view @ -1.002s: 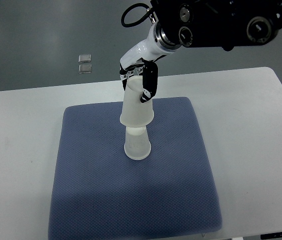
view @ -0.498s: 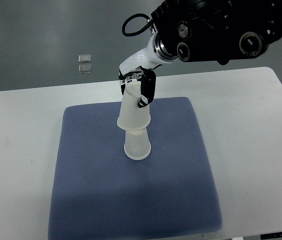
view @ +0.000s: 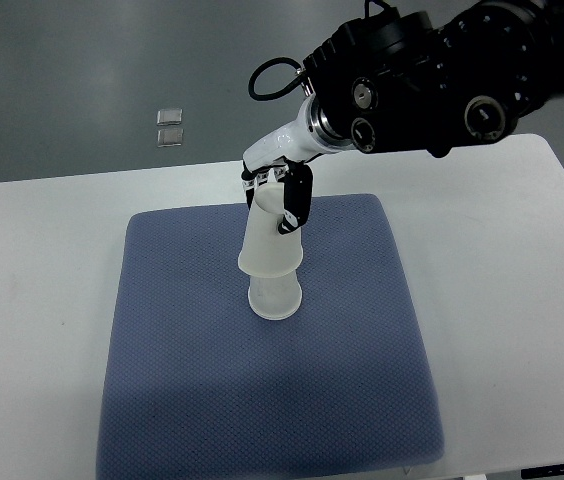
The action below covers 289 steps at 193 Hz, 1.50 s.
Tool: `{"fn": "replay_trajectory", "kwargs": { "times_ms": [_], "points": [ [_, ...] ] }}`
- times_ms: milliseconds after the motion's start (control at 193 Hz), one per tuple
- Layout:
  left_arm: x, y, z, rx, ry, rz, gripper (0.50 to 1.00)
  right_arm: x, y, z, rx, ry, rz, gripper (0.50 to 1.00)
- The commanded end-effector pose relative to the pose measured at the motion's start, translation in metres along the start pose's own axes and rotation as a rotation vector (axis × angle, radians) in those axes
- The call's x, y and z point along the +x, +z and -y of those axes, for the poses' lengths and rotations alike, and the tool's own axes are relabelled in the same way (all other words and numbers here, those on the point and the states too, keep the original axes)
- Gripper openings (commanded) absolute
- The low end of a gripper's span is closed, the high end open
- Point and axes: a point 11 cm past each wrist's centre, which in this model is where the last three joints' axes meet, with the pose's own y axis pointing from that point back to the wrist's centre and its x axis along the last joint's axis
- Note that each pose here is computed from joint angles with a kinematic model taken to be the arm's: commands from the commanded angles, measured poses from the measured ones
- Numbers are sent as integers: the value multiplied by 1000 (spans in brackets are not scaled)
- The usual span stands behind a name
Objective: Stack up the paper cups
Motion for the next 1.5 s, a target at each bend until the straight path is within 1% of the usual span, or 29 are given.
{"fn": "replay_trajectory", "kwargs": {
  "times_ms": [0,244,353,483,571,722,753,810,872,934,1017,1054,1106,1142,1267,1495],
  "points": [
    [0,0,0,0,0,0,1000,0,0,1,1,8,1,639],
    [0,-1,0,1,0,-1,1000,-4,5,4,-11,7,0,643],
    [0,-1,0,1,0,-1,1000,-5,5,5,-12,4,1,660],
    [0,-1,0,1,0,-1,1000,-6,4,6,-9,1,-1,660],
    [0,-1,0,1,0,-1,1000,-7,3,7,-9,-2,-2,672],
    [0,-1,0,1,0,-1,1000,-9,4,9,-7,-5,2,678],
    [0,-1,0,3,0,-1,1000,-9,3,9,-7,0,1,684],
    [0,-1,0,1,0,-1,1000,-8,3,10,-5,10,3,711],
    [0,-1,0,1,0,-1,1000,-8,3,11,-5,17,2,719],
    [0,-1,0,3,0,-1,1000,-9,2,12,-3,20,-2,742],
    [0,-1,0,1,0,-1,1000,-9,1,14,-1,26,-3,756],
    [0,-1,0,3,0,-1,1000,-10,0,14,-1,26,-3,782],
    [0,-2,0,2,0,-1,1000,-11,0,15,0,22,-3,797],
    [0,-2,0,3,0,-1,1000,-11,0,15,0,24,-3,819],
    [1,-2,0,3,2,-1,1000,-11,0,15,2,25,-1,832],
    [1,-2,0,3,2,-1,1000,-12,-1,17,5,20,-3,834]
  ]
}}
